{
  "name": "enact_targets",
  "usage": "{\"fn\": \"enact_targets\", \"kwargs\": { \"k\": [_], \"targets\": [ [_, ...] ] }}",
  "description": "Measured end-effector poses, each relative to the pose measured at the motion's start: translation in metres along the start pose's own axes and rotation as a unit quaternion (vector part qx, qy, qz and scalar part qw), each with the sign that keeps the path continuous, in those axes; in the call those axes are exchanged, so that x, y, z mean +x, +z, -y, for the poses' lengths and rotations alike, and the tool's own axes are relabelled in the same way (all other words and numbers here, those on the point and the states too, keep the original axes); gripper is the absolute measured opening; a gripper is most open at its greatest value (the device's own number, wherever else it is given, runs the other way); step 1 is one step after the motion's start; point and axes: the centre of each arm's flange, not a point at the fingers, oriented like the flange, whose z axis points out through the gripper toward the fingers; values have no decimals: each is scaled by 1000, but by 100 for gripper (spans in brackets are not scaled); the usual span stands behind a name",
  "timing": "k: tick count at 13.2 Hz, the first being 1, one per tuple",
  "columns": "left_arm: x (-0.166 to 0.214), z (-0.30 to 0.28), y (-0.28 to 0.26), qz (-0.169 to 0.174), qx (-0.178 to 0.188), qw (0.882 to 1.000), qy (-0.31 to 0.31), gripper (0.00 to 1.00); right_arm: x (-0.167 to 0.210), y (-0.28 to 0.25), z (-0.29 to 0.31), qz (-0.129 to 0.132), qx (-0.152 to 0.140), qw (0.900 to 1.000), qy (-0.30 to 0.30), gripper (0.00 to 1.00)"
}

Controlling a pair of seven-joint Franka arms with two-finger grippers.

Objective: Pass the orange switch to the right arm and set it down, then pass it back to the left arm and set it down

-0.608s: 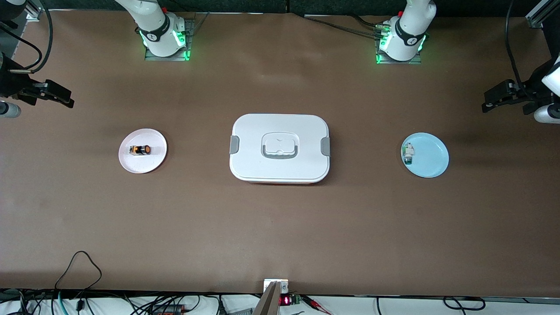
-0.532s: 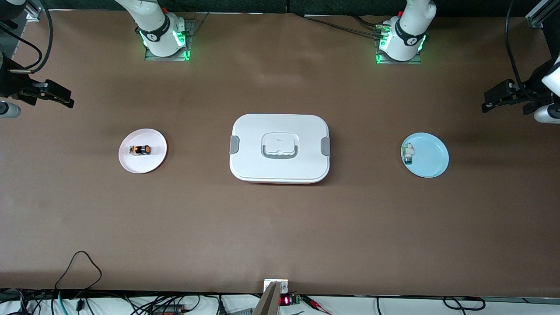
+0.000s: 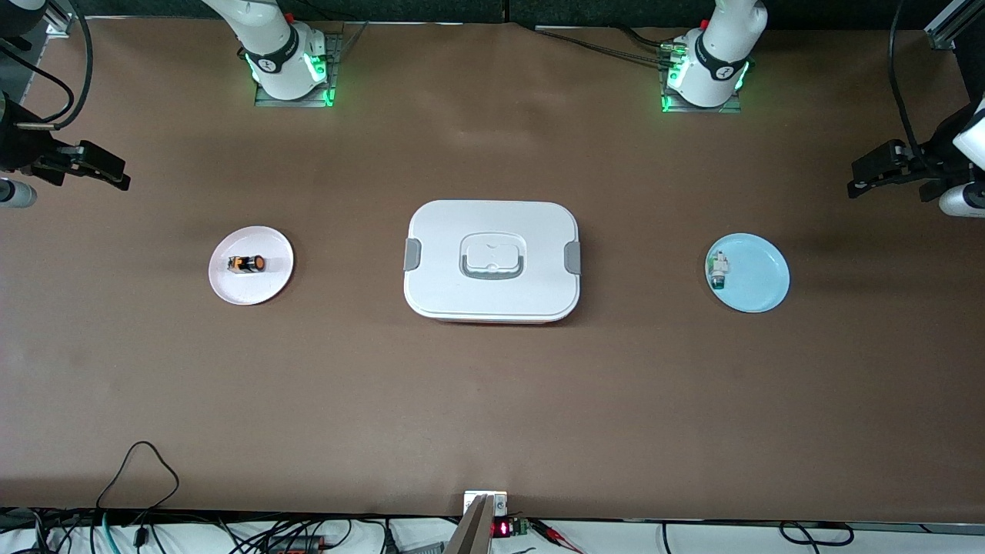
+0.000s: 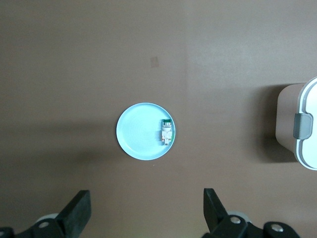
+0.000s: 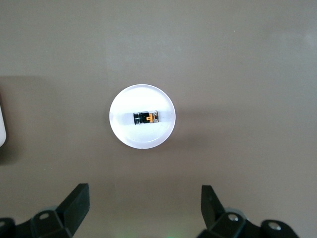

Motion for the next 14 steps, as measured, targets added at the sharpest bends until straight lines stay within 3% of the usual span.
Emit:
{"fn": "enact_targets", "kwargs": {
  "k": [10,14],
  "targets": [
    [0,0,0,0,0,1000,0,100,18,41,17,44,-4,999,0,100],
    [0,0,0,0,0,1000,0,100,35,62,21,38,-4,999,2,100]
  ]
}}
